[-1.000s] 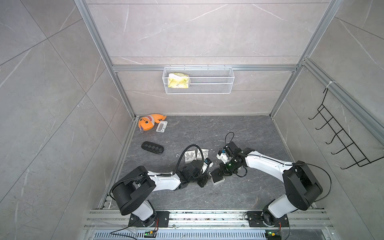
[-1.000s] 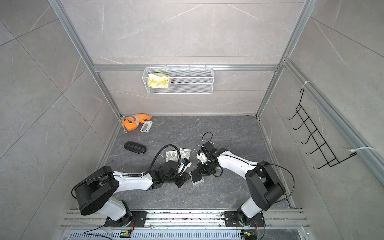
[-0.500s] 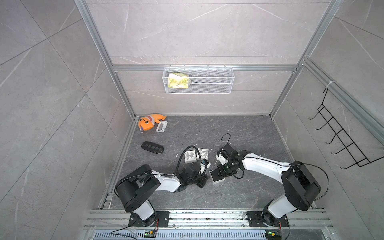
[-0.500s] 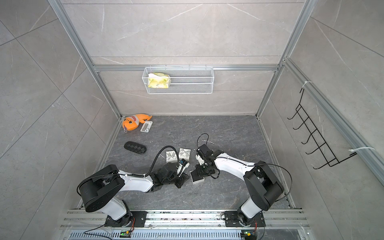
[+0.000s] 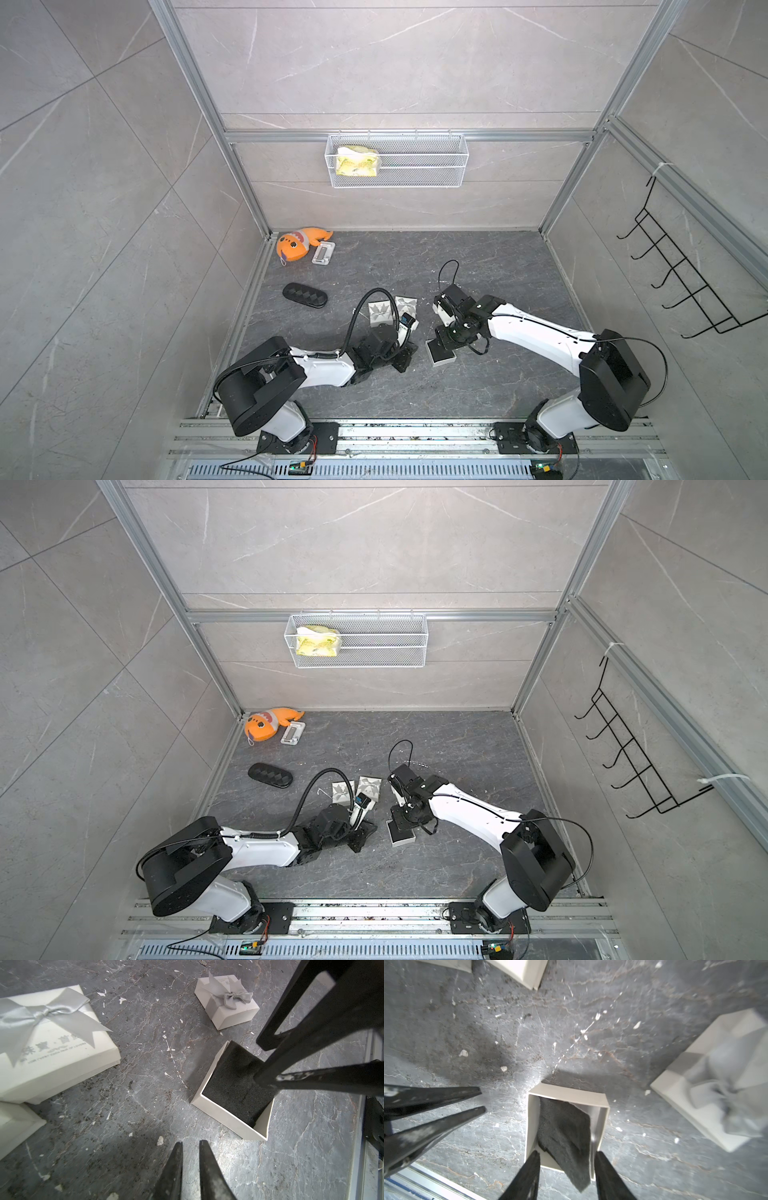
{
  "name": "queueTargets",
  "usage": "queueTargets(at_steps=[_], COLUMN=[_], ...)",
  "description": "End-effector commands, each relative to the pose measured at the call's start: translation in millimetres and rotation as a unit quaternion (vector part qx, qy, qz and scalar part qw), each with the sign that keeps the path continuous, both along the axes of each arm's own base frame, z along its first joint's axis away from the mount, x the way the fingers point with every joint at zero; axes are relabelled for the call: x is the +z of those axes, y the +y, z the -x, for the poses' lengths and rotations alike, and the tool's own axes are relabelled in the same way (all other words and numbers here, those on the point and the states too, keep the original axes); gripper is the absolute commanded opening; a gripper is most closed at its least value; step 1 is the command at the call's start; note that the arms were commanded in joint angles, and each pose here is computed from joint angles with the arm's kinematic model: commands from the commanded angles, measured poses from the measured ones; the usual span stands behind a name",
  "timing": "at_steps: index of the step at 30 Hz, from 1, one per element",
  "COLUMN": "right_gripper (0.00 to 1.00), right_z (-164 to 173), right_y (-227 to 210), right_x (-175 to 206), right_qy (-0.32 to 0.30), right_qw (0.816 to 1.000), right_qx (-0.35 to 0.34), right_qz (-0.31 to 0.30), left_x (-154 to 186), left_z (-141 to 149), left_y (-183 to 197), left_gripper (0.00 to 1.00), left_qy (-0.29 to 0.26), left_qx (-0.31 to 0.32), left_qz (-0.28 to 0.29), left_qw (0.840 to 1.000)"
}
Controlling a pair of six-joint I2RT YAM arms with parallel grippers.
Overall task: Take the necklace out of the lift-off lid jewelry box
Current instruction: Place the inner lining in the jewelry box.
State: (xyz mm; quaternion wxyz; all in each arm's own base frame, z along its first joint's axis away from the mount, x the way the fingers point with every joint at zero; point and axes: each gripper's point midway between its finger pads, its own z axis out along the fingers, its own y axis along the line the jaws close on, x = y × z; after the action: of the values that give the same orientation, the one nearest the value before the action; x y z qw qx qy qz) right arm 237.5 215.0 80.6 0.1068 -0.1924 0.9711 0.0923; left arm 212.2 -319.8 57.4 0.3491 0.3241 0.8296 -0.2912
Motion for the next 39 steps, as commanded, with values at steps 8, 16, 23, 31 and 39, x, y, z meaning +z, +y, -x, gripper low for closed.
queueTargets(at_steps=[8,16,23,31,39], right_gripper=[0.18,0.15,0.14,0.18,0.50], right_z=[4.4,-1.2,-1.3,-6.3,-24.7], right_y=[12.6,-4.5,-5.4,-5.3,-16.2], right_x=[-4.5,-41.5,-65.5,-41.7,-1.8], right_qy=[0.007,0.010,0.023,0.000,-0.054], right_qw=[1.000,0.999,0.998,0.998,0.995], right_qx=[0.014,-0.001,0.004,0.011,0.002], right_qz=[-0.023,0.044,0.062,0.058,0.083], left_x=[29.5,57.8,85.3,99.6,98.3], left_z=[-9.5,-19.3,-30.9,-44.3,-45.5], left_y=[5.9,14.9,25.4,38.2,38.8], left_gripper=[0.23,0.29,0.36,0.39,0.46], left_qy=[-0.046,-0.086,-0.109,-0.117,-0.112], left_qx=[0.023,0.040,0.062,0.081,0.072], left_qz=[0.015,0.016,0.041,0.057,0.060], left_qw=[0.999,0.995,0.991,0.988,0.989])
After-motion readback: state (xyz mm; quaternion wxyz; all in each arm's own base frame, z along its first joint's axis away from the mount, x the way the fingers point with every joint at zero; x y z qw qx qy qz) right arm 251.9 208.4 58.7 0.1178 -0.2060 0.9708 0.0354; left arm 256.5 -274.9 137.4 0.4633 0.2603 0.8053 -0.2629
